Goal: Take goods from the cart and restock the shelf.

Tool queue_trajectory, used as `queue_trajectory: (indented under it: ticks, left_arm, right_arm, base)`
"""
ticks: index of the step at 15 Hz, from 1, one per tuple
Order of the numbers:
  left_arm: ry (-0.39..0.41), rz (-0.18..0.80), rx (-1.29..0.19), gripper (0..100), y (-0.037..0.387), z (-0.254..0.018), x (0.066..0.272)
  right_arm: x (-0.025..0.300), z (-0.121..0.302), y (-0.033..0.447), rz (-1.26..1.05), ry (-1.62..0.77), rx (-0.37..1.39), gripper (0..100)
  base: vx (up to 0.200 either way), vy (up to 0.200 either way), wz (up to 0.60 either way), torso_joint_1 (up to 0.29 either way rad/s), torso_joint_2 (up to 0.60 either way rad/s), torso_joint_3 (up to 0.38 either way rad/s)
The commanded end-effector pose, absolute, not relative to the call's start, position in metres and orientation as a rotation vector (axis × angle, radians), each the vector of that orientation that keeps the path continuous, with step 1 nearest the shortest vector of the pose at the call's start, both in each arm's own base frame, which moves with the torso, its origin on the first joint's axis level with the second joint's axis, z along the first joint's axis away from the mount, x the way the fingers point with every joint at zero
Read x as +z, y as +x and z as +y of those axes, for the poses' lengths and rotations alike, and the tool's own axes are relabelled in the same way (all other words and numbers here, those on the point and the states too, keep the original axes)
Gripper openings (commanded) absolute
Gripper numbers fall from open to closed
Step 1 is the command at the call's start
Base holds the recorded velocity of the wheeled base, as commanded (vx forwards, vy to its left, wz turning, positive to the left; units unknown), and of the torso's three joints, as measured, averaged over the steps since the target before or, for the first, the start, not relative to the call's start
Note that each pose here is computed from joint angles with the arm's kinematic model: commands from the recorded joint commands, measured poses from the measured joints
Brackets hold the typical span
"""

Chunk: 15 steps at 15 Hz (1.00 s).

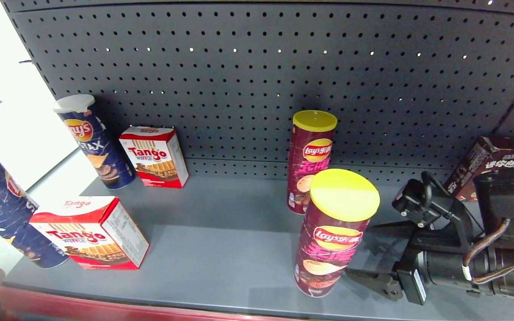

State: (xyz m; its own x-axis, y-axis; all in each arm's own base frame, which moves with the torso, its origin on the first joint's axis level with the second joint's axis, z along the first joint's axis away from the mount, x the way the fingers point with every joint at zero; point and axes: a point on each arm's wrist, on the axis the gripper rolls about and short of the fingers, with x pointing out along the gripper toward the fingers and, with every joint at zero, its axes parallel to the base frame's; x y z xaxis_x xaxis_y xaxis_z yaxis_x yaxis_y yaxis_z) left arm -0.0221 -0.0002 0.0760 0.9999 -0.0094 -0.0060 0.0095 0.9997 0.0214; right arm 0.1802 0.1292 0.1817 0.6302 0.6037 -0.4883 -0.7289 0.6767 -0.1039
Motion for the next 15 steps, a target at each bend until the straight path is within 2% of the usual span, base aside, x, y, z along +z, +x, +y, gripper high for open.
queue_trajectory:
  ticks: [1, 15]
  left_arm:
    - [0.021, 0.006, -0.009, 100, -0.022, -0.0002, 0.0762]
    - [0.021, 0.008, -0.009, 100, -0.022, -0.0002, 0.076]
  right_arm:
    - [0.1802, 0.1297, 0.1813, 0.447, -0.308, 0.777, 100]
    - [0.1834, 0.1343, 0.1897, 0.438, -0.308, 0.773, 100]
  base:
    - [0.0, 0.0, 0.0, 0.0, 0.0, 0.0]
    - [0.0, 0.0, 0.0, 0.0, 0.0, 0.0]
